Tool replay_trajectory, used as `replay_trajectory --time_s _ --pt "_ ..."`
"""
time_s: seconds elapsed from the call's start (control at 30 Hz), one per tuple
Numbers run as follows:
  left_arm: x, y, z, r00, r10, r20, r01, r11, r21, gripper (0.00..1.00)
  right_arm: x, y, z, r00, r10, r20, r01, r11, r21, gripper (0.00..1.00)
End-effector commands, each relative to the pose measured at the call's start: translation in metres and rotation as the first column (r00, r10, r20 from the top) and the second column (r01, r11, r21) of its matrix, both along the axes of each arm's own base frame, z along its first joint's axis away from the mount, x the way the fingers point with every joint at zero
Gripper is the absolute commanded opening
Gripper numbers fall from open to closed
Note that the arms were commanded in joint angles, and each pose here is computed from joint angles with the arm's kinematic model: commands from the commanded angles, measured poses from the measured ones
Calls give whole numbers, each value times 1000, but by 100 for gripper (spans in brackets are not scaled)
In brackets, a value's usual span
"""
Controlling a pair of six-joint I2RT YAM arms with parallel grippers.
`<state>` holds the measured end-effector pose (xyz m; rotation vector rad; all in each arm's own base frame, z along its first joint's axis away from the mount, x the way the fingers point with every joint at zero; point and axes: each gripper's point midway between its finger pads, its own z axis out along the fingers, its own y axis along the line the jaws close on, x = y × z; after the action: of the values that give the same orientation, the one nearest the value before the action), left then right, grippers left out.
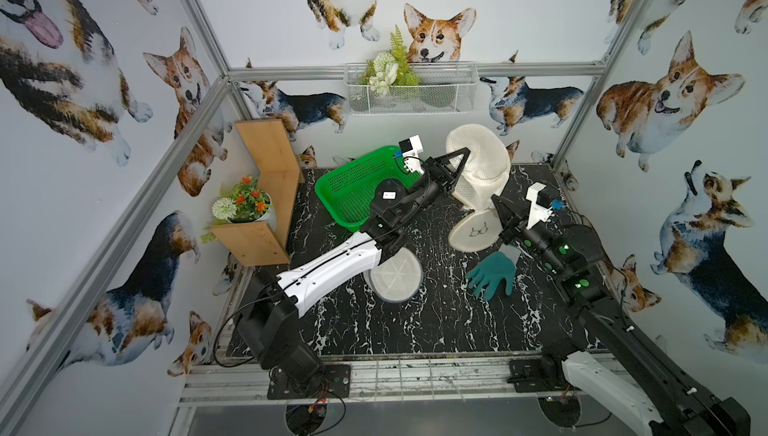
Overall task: Turn the laundry bag inside out
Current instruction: Turn over the laundry bag.
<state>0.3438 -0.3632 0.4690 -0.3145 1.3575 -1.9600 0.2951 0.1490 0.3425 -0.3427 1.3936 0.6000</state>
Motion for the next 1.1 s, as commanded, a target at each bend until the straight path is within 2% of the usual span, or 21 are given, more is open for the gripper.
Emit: replay_trajectory --time_s 0.0,0.13,0.2,0.23,0.27,0.3,0.37,0.43,0.5,0.53,0.6,0.67,0.73,0.9,1.07 --pt "8 16 23 996 86 1 -85 987 -133 0 -5 3 -20 998 -50 28 48 998 51 0" --pt "10 16 41 995 98 6 -94 970 -222 0 -5 15 -60 995 -97 7 97 995 20 0" --pt "15 8 36 996 92 -7 -91 970 -225 0 2 9 -64 988 -156 -4 156 987 30 0" --pt "14 7 36 996 88 -11 -89 971 -223 0 5 3 -57 982 -189 11 188 981 45 7" --pt "14 6 33 996 87 -22 -90 973 -213 0 6 -2 -48 975 -220 24 218 974 55 21" --pt "14 6 30 995 89 -34 -94 975 -201 0 7 -5 -39 970 -241 38 239 969 55 31" --pt "15 8 15 992 98 -79 -109 982 -153 0 6 -10 -20 962 -266 64 266 964 15 50" --pt "13 10 2 989 106 -107 -118 987 -111 0 1 -17 -8 958 -277 71 279 960 -29 60" --pt "11 9 -8 989 108 -100 -114 992 -59 0 -8 -25 -1 961 -272 59 275 959 -61 62" --pt "8 7 -9 992 104 -74 -107 994 -28 0 -15 -26 1 969 -241 47 244 967 -72 66" --pt "2 1 -10 997 74 -10 -74 997 20 0 -31 -20 4 991 -130 16 131 987 -90 66" --pt "-4 -4 -7 999 12 50 -12 1000 10 0 -47 -11 8 999 -19 -47 16 996 -83 66" --pt "-13 -6 -2 992 -47 115 47 999 -4 0 -56 -5 21 994 41 -97 -45 998 -37 66" --pt "-36 -16 1 955 -164 248 146 985 89 0 -51 -16 73 980 26 -199 10 984 180 67" --pt "-50 -17 -3 926 -230 301 202 972 122 0 -33 -34 107 957 -40 -287 125 950 285 76"
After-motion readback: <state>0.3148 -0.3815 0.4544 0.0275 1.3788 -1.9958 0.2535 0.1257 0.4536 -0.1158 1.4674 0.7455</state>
